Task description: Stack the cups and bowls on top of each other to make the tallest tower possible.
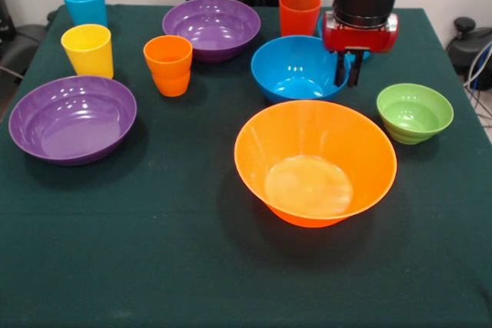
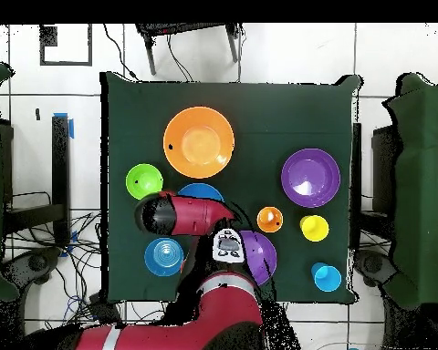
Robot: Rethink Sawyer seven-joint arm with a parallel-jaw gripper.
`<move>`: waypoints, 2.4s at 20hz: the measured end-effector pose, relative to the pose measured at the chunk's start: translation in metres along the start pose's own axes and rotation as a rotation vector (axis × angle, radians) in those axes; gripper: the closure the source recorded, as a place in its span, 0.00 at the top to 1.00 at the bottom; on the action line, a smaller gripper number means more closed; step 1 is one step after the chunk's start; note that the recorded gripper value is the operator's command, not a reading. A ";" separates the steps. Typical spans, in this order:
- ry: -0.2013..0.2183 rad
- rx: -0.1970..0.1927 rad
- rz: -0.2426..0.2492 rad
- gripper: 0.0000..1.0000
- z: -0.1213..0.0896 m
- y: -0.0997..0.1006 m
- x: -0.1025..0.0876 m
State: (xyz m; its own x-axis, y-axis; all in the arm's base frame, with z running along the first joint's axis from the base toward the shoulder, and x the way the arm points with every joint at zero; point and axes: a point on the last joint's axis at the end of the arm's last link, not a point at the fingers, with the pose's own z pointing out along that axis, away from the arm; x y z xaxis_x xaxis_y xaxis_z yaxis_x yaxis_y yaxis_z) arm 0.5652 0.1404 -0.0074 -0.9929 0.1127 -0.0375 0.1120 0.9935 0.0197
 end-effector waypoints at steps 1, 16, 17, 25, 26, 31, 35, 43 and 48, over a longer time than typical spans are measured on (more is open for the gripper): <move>0.000 0.000 0.000 0.00 0.000 0.000 0.000; -0.028 0.014 -0.021 0.00 -0.023 0.001 0.001; -0.032 0.015 -0.023 0.00 -0.026 0.001 0.000; 0.027 0.034 -0.044 0.00 -0.039 0.009 0.005; 0.042 0.037 -0.048 0.00 -0.041 0.011 0.006; 0.073 0.040 -0.055 0.00 -0.051 0.015 0.008; 0.075 0.040 -0.054 0.00 -0.060 0.015 0.005; 0.066 0.038 -0.054 0.00 -0.076 0.016 0.000; 0.063 0.036 -0.052 0.00 -0.090 0.016 -0.002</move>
State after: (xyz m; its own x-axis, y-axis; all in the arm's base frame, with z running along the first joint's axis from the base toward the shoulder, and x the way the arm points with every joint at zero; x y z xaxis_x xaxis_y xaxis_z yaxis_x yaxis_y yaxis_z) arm 0.5658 0.1551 0.0831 -0.9978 0.0606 0.0256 0.0602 0.9980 -0.0170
